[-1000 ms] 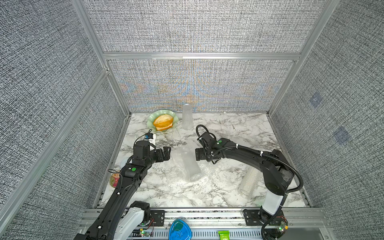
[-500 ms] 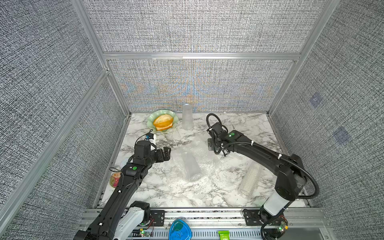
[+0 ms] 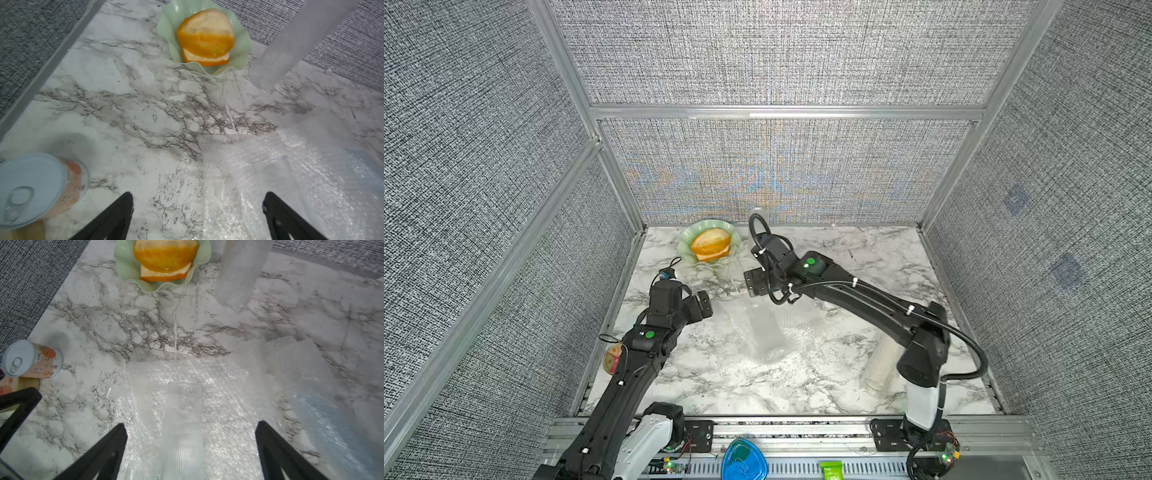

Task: Unwrap the vase from the bubble wrap
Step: Pick up the vase from the bubble wrap.

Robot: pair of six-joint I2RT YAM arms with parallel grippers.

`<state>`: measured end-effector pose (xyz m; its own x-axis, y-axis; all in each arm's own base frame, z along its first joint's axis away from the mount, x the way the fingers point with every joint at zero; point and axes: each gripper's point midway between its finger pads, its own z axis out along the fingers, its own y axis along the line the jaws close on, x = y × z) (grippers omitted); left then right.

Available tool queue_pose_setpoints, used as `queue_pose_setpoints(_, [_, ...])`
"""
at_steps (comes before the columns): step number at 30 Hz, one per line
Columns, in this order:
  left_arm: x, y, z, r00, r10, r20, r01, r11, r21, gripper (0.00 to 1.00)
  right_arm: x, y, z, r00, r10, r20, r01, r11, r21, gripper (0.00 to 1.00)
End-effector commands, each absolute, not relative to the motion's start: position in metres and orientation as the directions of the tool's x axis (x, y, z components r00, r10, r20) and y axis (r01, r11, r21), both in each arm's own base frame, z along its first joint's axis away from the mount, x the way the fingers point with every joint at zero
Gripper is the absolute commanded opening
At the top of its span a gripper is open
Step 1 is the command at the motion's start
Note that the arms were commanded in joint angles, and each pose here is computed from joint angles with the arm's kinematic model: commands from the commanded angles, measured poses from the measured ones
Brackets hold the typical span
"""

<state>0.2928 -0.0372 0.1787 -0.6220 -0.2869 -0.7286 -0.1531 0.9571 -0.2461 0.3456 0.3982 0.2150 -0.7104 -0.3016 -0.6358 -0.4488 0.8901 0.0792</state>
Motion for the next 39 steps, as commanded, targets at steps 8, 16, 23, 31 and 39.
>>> queue_pose_setpoints(8, [0.291, 0.006, 0.184, -0.542, -0.387, -0.746, -0.341, 0.913, -0.226, 0.99, 0.333, 0.407, 0.146, -0.752, -0.475, -0.456, -0.528, 0.849, -0.015, 0.91])
queue_pose_setpoints(16, [0.296, -0.003, 0.178, -0.567, -0.39, -0.725, -0.289, 0.919, -0.269, 1.0, 0.353, 0.41, 0.11, -0.757, -0.5, -0.42, -0.531, 0.846, -0.049, 0.91])
queue_pose_setpoints(23, [0.299, -0.015, 0.175, -0.594, -0.377, -0.711, -0.235, 0.926, -0.295, 1.0, 0.37, 0.415, 0.085, -0.776, -0.488, -0.399, -0.515, 0.856, -0.046, 0.9])
queue_pose_setpoints(31, [0.3, -0.024, 0.178, -0.596, -0.367, -0.714, -0.182, 0.928, -0.325, 1.0, 0.38, 0.422, 0.054, -0.803, -0.48, -0.353, -0.499, 0.866, -0.044, 0.87])
queue_pose_setpoints(39, [0.3, -0.033, 0.181, -0.596, -0.342, -0.726, -0.12, 0.932, -0.341, 0.99, 0.378, 0.409, 0.034, -0.831, -0.474, -0.291, -0.478, 0.876, -0.062, 0.8])
